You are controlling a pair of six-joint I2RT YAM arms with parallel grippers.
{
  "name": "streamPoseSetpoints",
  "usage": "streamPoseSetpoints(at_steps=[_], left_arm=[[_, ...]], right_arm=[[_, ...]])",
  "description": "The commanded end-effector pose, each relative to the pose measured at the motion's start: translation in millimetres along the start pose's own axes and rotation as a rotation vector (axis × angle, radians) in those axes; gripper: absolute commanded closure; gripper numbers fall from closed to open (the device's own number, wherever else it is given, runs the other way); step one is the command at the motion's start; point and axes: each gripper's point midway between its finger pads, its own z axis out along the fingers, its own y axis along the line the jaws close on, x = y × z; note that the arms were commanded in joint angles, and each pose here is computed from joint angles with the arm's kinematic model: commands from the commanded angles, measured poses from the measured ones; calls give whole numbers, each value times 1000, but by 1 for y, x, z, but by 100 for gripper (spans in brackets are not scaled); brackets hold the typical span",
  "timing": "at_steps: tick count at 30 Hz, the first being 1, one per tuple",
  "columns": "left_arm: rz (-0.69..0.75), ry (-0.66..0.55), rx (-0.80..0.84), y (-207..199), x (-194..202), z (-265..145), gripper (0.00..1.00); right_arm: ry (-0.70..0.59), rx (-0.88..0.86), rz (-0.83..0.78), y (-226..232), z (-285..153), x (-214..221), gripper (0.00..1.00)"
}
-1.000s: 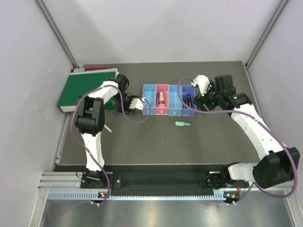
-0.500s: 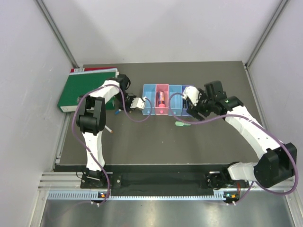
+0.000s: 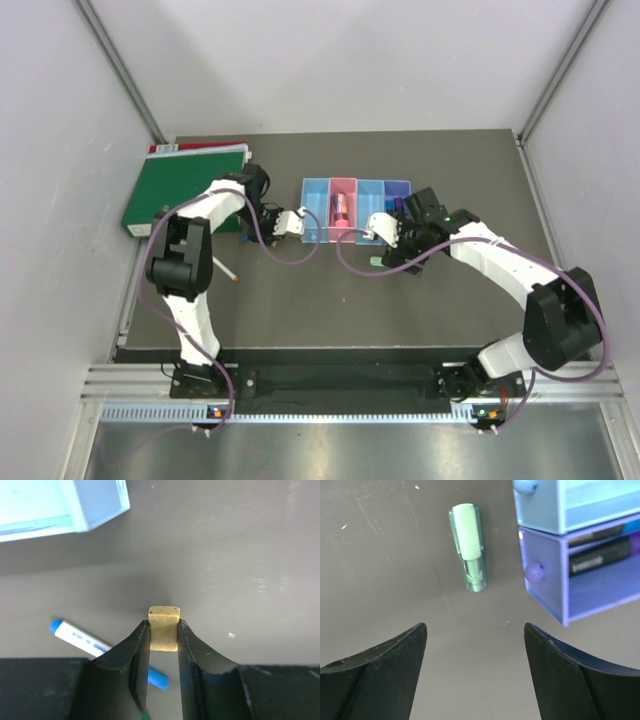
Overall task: Sort the stationery into containers
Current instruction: Pick up the stationery from the center of the board, then pick up the pen from the center of the board.
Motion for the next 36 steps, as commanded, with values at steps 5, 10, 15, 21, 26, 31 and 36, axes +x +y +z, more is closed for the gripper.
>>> streamPoseSetpoints(at_steps=[5,10,15,21,26,31,36], left_arm=[[-46,-160,-174,0,-49,-66,89],[-106,-288,-283,18,-79,-92,93],[-157,-419,-337,28,-104,-105,96],[-136,-487,-403,32,-116,-116,96],[-179,-536,-403,33,-123,-118,96],[-182,-570,-445,40,-127,-123,96],[-237,-593,-484,52,-127,-125,96]], right_arm=[[-36,-13,-69,-6,21,-23,23],[-29,-31,-74,-5,35,-24,23],[-24,-50,-66,-4,51,-26,25],[-24,-62,-71,-9,67,-34,26],[-28,-85,-72,-12,81,-44,31],[-20,-123,-72,-4,92,-48,42],[-10,-144,-73,4,95,-46,65]])
